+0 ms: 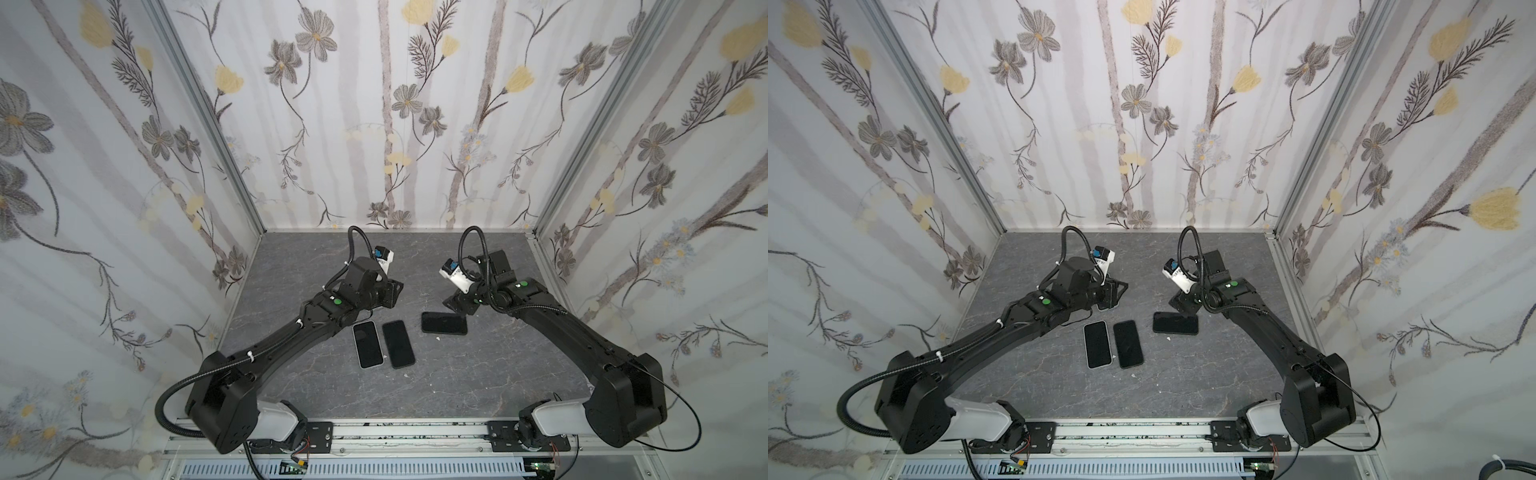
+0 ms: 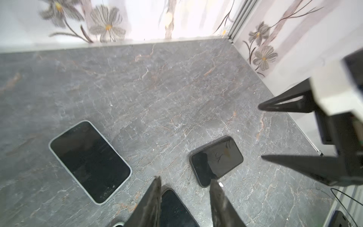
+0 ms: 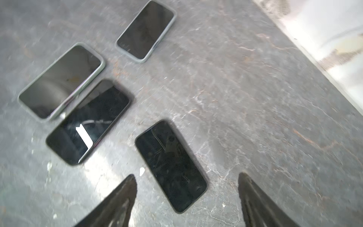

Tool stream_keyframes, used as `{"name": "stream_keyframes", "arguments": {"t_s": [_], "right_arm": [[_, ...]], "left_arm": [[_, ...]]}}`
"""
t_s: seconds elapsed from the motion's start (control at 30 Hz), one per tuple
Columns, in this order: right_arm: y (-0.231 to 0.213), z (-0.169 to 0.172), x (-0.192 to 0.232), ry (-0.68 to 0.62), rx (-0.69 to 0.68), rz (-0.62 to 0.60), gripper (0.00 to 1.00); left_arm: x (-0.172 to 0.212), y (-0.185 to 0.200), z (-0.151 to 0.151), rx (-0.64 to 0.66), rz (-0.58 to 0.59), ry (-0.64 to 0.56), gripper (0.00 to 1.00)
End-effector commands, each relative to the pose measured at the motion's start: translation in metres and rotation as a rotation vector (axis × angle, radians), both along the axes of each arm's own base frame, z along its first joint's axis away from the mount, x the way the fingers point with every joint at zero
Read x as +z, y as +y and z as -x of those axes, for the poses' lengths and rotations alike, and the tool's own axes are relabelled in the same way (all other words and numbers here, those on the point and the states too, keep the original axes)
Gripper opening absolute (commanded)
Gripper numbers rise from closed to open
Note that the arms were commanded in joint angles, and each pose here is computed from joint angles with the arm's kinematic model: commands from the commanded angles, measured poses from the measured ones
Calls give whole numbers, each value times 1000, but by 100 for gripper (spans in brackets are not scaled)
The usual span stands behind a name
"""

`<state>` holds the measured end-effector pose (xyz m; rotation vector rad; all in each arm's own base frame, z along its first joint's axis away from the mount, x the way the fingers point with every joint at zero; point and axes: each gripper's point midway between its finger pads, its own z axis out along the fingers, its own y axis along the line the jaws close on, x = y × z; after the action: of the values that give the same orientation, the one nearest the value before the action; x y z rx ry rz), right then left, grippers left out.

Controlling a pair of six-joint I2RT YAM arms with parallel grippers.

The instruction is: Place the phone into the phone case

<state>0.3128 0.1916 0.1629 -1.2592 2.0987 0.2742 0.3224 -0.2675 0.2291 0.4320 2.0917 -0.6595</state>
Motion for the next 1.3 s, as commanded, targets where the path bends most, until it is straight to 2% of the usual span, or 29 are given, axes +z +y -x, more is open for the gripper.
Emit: {"name": "stream_keyframes", "arguments": {"t_s": [0.0,0.07,0.13,0.4,0.6,0.77,1.07,1.27], "right_arm": [[9,11,-4,-133,228,68,92],[5,11,-11,-131,234,102,93],[-1,11,-22,-120,246,159,100],[-19,5,-52,-64,260,324,100],[-13,5,-61,-24,291,312,99],[-20,5,-75,44,288,368,100],[-19,3,-97,161,257,368,100],[-16,0,-111,270,242,368,96]], "left_arm": [[35,11,7,-35,8,-228,50],[43,19,22,-71,-2,-303,59],[43,30,37,-99,-35,-370,67],[15,64,79,-177,-201,-506,86],[-14,71,100,-279,-306,-518,90],[-32,72,102,-309,-340,-508,92],[-50,57,108,-387,-295,-452,97],[-56,52,106,-402,-295,-420,97]]}}
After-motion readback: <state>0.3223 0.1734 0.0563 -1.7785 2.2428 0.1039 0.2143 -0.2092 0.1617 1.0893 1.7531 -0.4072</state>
